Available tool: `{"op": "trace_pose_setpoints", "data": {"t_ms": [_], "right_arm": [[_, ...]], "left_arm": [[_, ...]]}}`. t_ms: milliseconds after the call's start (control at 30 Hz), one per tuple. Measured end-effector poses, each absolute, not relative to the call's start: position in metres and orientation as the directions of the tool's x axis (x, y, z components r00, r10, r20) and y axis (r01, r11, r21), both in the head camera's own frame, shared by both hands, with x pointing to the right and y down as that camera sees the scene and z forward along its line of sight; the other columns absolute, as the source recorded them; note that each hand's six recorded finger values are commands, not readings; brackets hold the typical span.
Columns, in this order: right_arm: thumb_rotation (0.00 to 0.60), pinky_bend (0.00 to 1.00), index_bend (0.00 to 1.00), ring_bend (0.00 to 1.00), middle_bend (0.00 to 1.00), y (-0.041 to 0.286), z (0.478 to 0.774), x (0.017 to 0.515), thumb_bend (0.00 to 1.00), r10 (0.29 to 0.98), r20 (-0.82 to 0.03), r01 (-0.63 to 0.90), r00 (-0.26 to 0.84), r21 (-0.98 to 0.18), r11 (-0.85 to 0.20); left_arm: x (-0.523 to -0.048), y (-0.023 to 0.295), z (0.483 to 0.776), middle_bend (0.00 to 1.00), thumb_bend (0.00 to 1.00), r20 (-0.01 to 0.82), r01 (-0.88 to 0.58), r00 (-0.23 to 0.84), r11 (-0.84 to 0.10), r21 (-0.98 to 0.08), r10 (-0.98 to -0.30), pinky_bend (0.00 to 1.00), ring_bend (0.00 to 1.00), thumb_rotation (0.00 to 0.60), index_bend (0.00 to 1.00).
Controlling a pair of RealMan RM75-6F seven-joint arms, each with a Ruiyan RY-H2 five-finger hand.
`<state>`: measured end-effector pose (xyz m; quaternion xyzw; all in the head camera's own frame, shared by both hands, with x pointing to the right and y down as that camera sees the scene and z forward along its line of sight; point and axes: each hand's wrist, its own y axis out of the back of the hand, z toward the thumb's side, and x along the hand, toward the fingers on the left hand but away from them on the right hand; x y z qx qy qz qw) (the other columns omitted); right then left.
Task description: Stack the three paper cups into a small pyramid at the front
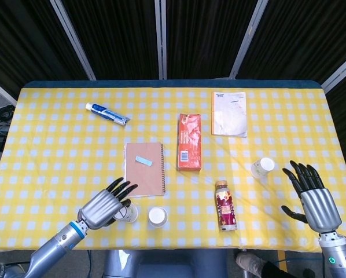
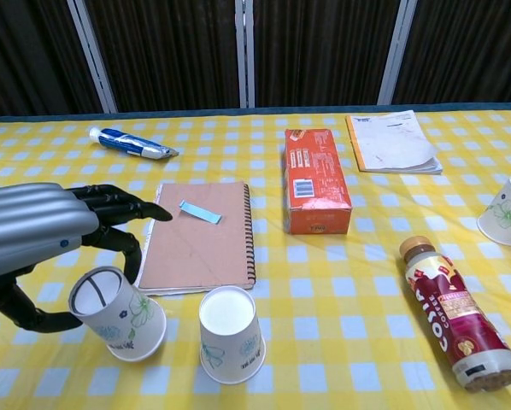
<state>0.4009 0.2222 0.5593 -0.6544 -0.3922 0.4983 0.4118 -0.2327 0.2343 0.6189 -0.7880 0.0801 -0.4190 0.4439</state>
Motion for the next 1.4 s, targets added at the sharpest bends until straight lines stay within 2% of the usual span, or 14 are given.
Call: {"op": "trace_pose_setpoints", "data": {"t_ms": [400, 933, 1000, 1100, 1167, 1267, 1400], "right_arm": [[0.6, 0.04, 0.13, 0.0, 0.0, 0.221, 0.557, 0.403, 0.03, 0.926, -0.327, 0.11, 0.188, -0.93, -0.351], [0.6, 0.04, 0.12, 0.0, 0.0, 0.221, 0.558, 0.404, 0.03, 0.924, -0.336, 0.11, 0.182, -0.927, -0.358], [0.6, 0.04, 0.12, 0.0, 0.0, 0.221, 0.558, 0.404, 0.03, 0.924, -0.338, 0.109, 0.181, -0.927, -0.36], [0.6, 0.04, 0.12, 0.0, 0.0, 0.221, 0.558, 0.404, 0.03, 0.923, -0.341, 0.106, 0.181, -0.926, -0.363], [0.6, 0.04, 0.12, 0.0, 0.0, 0.222, 0.558, 0.404, 0.03, 0.922, -0.342, 0.105, 0.18, -0.925, -0.364], [0.6, 0.04, 0.12, 0.0, 0.0, 0.221, 0.558, 0.405, 0.03, 0.923, -0.342, 0.105, 0.179, -0.926, -0.364], [0.6, 0.03, 0.12, 0.0, 0.0, 0.222, 0.558, 0.405, 0.03, 0.922, -0.344, 0.102, 0.178, -0.925, -0.365]], "left_arm": [[-0.207, 0.251, 0.625, 0.0, 0.3, 0.579, 0.248, 0.672, -0.595, -0.764, -0.462, 0.0, 0.0, 0.6, 0.39], [-0.2, 0.251, 0.631, 0.0, 0.3, 0.561, 0.229, 0.663, -0.579, -0.782, -0.496, 0.0, 0.0, 0.6, 0.37], [-0.201, 0.25, 0.631, 0.0, 0.3, 0.562, 0.231, 0.659, -0.577, -0.783, -0.5, 0.0, 0.0, 0.6, 0.34], [-0.201, 0.249, 0.631, 0.0, 0.3, 0.566, 0.233, 0.655, -0.578, -0.782, -0.501, 0.0, 0.0, 0.6, 0.18], [-0.201, 0.25, 0.632, 0.0, 0.29, 0.569, 0.236, 0.654, -0.58, -0.779, -0.498, 0.0, 0.0, 0.6, 0.12], [-0.201, 0.25, 0.632, 0.0, 0.29, 0.571, 0.236, 0.654, -0.583, -0.778, -0.497, 0.0, 0.0, 0.6, 0.07], [-0.202, 0.249, 0.629, 0.0, 0.29, 0.56, 0.221, 0.654, -0.579, -0.785, -0.509, 0.0, 0.0, 0.6, 0.04]]}}
